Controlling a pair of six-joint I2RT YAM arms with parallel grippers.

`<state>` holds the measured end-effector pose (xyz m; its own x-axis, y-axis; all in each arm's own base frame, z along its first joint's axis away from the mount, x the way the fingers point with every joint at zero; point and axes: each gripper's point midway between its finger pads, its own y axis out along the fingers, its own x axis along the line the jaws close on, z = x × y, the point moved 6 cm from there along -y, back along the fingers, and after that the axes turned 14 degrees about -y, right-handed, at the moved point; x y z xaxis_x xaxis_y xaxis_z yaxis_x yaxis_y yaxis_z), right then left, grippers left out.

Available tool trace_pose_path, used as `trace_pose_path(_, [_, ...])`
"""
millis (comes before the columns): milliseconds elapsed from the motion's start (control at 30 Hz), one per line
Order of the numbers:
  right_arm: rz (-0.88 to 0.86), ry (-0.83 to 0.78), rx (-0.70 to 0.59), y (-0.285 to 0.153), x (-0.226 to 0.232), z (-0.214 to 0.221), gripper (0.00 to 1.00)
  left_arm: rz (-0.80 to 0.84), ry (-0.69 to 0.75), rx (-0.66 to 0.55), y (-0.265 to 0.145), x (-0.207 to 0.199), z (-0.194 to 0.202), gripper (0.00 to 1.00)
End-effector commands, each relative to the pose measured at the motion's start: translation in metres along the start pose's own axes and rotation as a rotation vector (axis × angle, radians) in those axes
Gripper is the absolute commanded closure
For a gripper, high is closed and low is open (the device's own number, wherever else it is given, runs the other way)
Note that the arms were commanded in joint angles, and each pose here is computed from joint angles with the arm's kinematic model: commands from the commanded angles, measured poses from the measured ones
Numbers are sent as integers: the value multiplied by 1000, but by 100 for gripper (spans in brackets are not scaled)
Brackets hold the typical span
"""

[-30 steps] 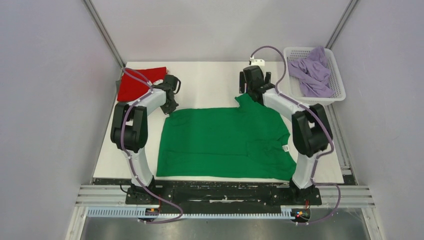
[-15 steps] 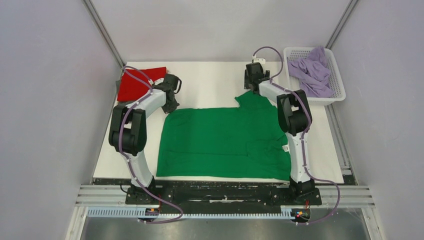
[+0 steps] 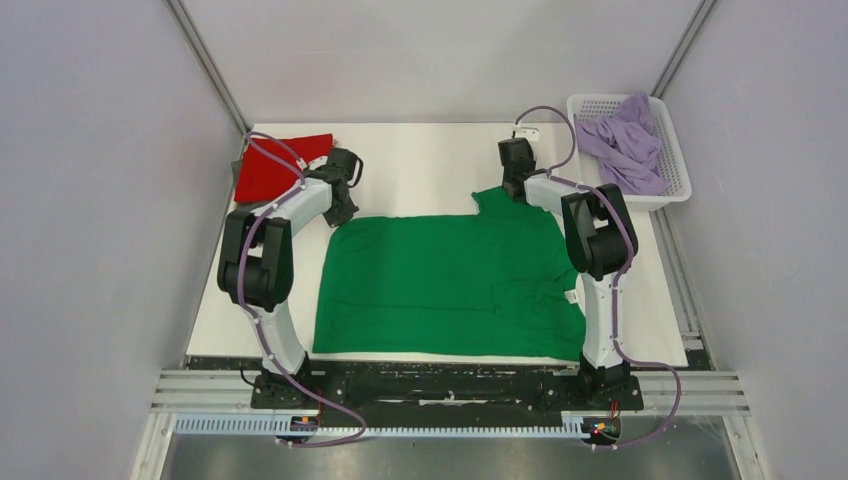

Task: Fold and stack the t-shirts
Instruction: Grab the side of the flattened tshirt furthest away from the robot with both arms, then fold the other side of the tshirt into a rectangle

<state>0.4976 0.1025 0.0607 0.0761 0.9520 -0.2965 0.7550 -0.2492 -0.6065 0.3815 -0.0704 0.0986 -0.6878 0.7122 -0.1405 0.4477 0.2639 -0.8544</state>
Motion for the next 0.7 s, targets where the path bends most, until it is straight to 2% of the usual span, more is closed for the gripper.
trace_pose_path(0, [-6,40,-9,-1,-2,-2,78,33,22,-25,-14,-2,-6,98])
trace_pose_path(100, [-12,56,-22,0,-1,-7,97,40,21,-31,-17,-2,-8,98])
trace_pose_path(133, [-15,59,-30,0,-1,-10,100,43,20,-32,-18,-3,-9,98])
trace_pose_path(233, [-13,52,-57,-8,-5,-19,100,54,19,-32,-23,-3,-9,98])
trace_pose_path(367, [-40,48,-154,-36,-18,-33,100,66,19,-38,-32,0,-7,98])
trace_pose_path(667, [-52,13,-179,-116,-48,15,100,81,13,-59,-50,14,3,98])
